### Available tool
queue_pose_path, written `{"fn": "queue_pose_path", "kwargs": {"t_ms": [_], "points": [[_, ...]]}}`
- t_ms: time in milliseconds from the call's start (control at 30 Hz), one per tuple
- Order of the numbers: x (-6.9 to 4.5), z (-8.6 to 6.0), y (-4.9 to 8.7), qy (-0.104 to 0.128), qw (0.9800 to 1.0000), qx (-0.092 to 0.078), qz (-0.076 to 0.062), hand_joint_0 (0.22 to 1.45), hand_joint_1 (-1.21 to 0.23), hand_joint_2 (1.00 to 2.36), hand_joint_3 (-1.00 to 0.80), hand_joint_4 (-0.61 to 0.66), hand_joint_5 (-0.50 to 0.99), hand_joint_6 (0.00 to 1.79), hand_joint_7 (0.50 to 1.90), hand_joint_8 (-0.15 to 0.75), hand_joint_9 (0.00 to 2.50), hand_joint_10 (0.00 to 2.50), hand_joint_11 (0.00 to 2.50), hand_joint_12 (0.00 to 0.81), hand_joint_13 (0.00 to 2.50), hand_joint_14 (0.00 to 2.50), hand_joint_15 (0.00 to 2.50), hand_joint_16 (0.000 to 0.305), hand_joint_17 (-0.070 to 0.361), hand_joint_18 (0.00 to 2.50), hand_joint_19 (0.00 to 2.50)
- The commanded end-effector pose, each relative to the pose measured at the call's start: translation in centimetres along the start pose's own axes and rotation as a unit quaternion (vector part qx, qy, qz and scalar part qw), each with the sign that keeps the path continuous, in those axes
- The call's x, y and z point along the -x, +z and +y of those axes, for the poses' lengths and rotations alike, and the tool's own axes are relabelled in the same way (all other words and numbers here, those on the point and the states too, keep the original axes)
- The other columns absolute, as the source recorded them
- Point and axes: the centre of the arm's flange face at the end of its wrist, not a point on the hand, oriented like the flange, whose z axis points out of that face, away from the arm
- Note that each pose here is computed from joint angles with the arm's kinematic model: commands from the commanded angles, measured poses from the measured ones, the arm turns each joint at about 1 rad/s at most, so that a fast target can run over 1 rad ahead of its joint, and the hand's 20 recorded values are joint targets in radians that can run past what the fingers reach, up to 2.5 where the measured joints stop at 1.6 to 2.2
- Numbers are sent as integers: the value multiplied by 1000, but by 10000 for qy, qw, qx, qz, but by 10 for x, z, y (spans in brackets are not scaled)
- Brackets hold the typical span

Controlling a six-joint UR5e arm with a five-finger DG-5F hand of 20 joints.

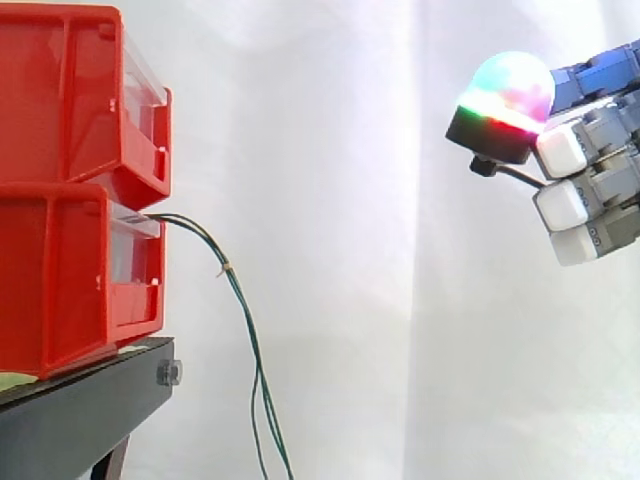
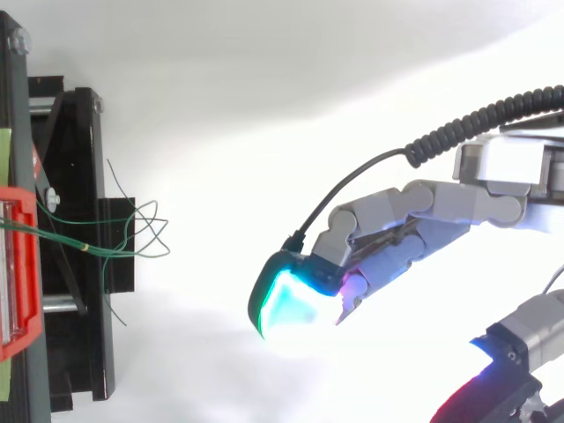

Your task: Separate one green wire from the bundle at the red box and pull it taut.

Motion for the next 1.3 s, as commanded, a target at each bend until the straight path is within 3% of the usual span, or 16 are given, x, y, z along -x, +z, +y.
{"fn": "queue_pose_path", "kwargs": {"t_ms": [0,33,100,167,567,600,667,700,800,867,933,1133,1267], "points": [[0,-12,-3,-10,10000,-70,11,576,-555,1000,-500,261,-198,502,771,342,703,5,195,409,592,4,146,47,106,474,274],[0,-12,-3,-10,10000,-70,11,576,-555,1000,-500,261,-198,502,771,342,703,5,195,409,592,4,146,47,106,474,274],[-2,-22,1,89,9996,284,-19,576,-556,1000,-500,261,-198,502,770,342,703,5,198,410,593,4,143,47,106,475,270],[-2,-21,3,113,9992,393,-42,576,-556,1000,-500,263,-198,502,772,342,705,5,199,409,594,4,146,47,106,474,270],[-4,-22,3,57,9993,355,-57,576,-556,1000,-500,263,-198,502,772,343,706,4,196,412,608,4,155,47,105,476,270],[-6,-33,6,37,9996,259,-50,577,-556,1000,-500,263,-198,502,772,342,706,4,199,412,608,4,152,47,105,475,273],[-6,-39,9,83,9997,230,-54,576,-557,1000,-500,263,-198,502,772,344,706,5,191,413,610,4,156,47,105,475,272],[-8,-51,13,86,9999,135,-40,577,-556,1000,-500,264,-198,502,771,341,705,5,199,413,609,6,155,47,105,476,269],[-9,-63,18,201,9997,104,-60,576,-557,1000,-500,263,-198,502,772,343,706,5,203,413,611,4,152,47,105,476,273],[-9,-65,21,219,9996,161,-108,577,-557,1000,-500,263,-198,502,768,344,708,5,199,412,610,4,156,47,105,476,273],[-8,-69,28,293,9987,346,-217,577,-557,1000,-500,263,-198,502,772,341,708,5,193,413,610,4,152,47,105,476,274],[-6,-74,35,349,9975,508,-332,576,-557,1000,-500,262,-198,502,771,344,706,5,191,412,611,4,156,47,105,475,274],[-2,-84,42,389,9962,600,-497,577,-557,1000,-500,264,-198,502,771,344,705,5,198,411,611,4,153,47,105,476,273]]}}
